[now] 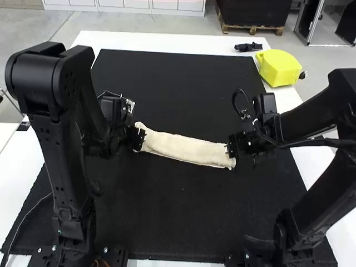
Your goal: Fold the towel.
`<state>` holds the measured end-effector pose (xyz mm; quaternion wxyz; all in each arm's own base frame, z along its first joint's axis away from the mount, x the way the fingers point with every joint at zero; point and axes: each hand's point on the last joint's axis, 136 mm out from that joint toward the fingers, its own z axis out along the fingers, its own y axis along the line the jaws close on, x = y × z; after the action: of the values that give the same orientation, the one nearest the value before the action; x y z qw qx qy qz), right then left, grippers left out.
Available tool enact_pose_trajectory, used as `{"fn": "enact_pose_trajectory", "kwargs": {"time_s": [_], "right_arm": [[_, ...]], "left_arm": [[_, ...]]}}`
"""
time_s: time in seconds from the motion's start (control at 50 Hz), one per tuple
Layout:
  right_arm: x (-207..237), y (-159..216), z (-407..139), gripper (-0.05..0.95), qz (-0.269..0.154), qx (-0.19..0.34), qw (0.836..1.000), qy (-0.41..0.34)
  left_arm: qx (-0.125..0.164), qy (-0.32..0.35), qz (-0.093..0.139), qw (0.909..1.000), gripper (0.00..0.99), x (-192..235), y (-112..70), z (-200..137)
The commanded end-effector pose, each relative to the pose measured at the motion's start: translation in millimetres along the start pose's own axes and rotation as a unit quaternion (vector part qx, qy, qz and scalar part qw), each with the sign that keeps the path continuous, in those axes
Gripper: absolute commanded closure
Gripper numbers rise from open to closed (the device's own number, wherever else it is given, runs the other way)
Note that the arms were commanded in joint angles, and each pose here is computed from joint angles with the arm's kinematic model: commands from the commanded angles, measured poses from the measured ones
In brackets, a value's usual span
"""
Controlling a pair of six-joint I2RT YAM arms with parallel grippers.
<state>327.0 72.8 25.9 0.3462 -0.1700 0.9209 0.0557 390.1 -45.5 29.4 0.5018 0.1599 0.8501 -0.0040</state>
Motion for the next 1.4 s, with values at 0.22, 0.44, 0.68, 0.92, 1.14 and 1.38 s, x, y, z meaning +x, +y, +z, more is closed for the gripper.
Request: {"fn": "enact_pose_trajectory", "kwargs": {"time_s": [0.22,0.44,0.68,0.92,1.14,1.38], "right_arm": [[-26,-12,6,-0.02,0.009,-0.007,1.0,-0.017],[-5,-3,27,-0.02,0.0,-0.01,1.0,0.028],[-4,6,36,-0.02,-0.007,-0.011,0.999,0.039],[-6,25,41,-0.02,-0.012,-0.027,0.999,0.044],[20,27,51,0.14,0.015,-0.036,0.995,0.088],[38,20,57,0.39,0.033,-0.039,0.992,0.12]], "left_arm": [[-0.014,-0.028,0.016,0.9994,0.028,-14,3.9,-2],[-0.014,-0.027,0.016,0.9994,0.028,-14,3.9,-2],[-0.014,-0.032,0.016,0.9993,0.028,-17,3.9,-1],[-0.015,-0.031,0.016,0.9993,0.028,-16,4.7,-1],[-0.015,-0.031,0.016,0.9993,0.03,-16,4.6,-1],[-0.016,-0.033,0.016,0.9992,0.03,-18,5.1,-1]]}}
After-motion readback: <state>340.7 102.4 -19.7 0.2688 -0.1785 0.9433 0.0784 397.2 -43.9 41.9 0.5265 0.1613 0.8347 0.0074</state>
